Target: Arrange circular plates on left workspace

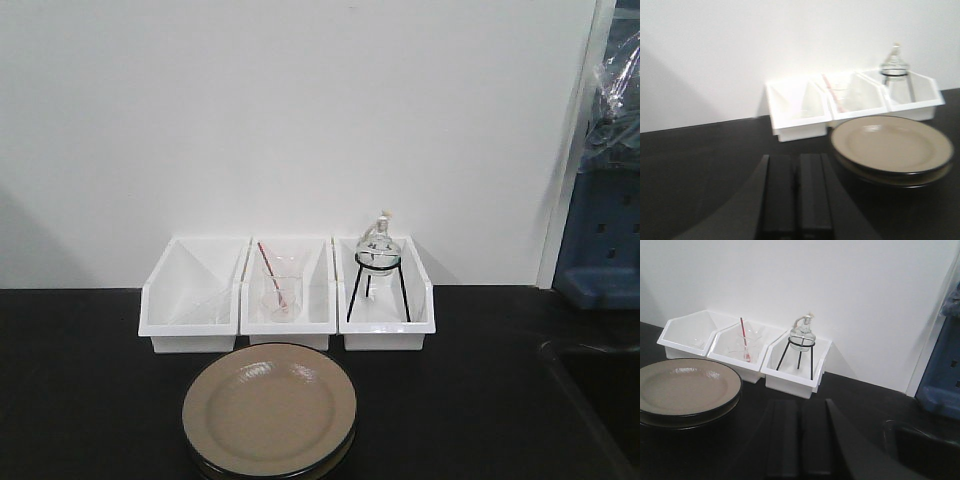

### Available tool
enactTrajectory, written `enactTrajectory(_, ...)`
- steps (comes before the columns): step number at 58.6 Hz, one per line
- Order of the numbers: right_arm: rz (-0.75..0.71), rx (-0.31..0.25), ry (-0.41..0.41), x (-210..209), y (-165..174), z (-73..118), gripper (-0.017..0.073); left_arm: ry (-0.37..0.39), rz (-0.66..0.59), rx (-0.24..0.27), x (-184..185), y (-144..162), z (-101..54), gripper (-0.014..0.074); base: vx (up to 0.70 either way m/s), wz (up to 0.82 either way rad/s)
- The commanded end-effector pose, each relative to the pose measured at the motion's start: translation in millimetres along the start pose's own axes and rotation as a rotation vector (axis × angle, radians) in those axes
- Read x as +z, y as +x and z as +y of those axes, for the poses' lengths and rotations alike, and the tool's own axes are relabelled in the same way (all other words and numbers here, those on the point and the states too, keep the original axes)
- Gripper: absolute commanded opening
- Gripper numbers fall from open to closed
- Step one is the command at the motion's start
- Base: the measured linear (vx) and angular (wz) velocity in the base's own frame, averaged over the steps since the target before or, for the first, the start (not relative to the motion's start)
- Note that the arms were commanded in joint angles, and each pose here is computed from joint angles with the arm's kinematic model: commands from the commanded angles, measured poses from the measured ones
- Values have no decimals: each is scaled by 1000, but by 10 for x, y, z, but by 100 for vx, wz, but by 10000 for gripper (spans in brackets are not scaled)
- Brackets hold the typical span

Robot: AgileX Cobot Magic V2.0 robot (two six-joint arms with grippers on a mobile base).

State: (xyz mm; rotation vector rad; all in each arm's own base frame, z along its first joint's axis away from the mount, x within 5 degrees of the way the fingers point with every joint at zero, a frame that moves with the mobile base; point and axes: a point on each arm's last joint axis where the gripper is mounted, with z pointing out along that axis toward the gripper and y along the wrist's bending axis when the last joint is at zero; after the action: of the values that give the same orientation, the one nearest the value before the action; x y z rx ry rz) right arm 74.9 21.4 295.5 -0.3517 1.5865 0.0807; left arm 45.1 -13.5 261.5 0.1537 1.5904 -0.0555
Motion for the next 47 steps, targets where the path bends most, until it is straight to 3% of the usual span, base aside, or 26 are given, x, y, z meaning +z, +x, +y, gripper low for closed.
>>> enactTrajectory(1, -104, 0, 38, -15, -162, -46, -3, -93, -87, 0, -39, 59, 72, 0, 0, 0)
enactTrajectory(5, -104, 0, 38, -15, -162, -46, -3, -119, -76, -30, 2, 240, 94, 0, 0, 0)
enactTrajectory(15, -103, 0, 38, -15, -162, -45, -3, -156, -88, -168, 110, 652, 123, 0, 0, 0)
enactTrajectory(21, -104, 0, 38, -15, -162, -46, -3, -159, -76, -74, 106, 632, 123, 0, 0, 0)
enactTrajectory(25, -104, 0, 38, -15, -162, -46, -3, -163, -93, -37, 103, 613, 126, 0, 0, 0)
enactTrajectory(47, -104, 0, 38, -15, -162, -46, -3, -163, -93, -35, 104, 610, 126, 1, 0, 0)
